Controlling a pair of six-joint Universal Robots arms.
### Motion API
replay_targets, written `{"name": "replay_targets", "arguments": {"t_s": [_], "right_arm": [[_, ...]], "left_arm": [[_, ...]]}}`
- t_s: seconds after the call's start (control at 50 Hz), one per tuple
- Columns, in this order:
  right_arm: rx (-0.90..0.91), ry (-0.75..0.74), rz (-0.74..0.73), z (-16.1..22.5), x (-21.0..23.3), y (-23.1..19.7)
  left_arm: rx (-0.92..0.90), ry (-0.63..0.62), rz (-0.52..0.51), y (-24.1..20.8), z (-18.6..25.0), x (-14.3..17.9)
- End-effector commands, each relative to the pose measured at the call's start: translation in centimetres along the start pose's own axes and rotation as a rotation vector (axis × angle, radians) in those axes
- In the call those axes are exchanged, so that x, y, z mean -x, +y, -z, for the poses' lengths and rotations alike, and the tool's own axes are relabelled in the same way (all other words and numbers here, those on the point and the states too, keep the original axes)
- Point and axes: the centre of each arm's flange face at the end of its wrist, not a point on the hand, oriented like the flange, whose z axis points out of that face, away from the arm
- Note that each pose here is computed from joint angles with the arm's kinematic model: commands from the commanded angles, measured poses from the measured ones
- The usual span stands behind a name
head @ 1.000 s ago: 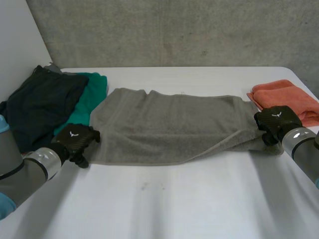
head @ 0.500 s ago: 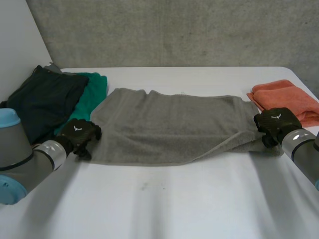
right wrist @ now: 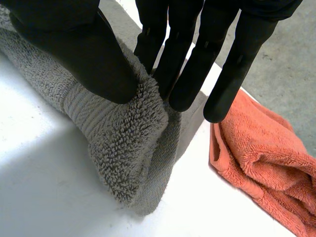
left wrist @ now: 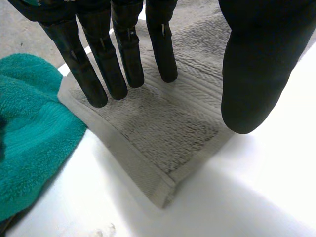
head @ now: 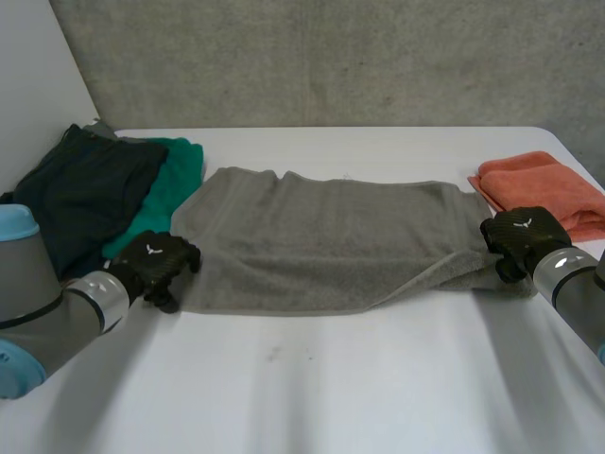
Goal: Fold the laundry.
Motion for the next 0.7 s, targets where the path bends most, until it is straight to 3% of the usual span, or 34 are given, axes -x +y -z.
{"name": "replay_targets", "arguments": {"t_s": [0.02, 0.7], "right_arm": [[0.001, -0.001, 0.0, 0.0, 0.0, 0.0], [0.016, -0.013, 0.007, -0.3, 0.4, 0.6]], "left_arm": [[0.012, 0.003, 0.006, 0.3, 0.3, -0.1], [-0.022, -0.022, -0.014, 0.5, -3.7, 1.7]]}}
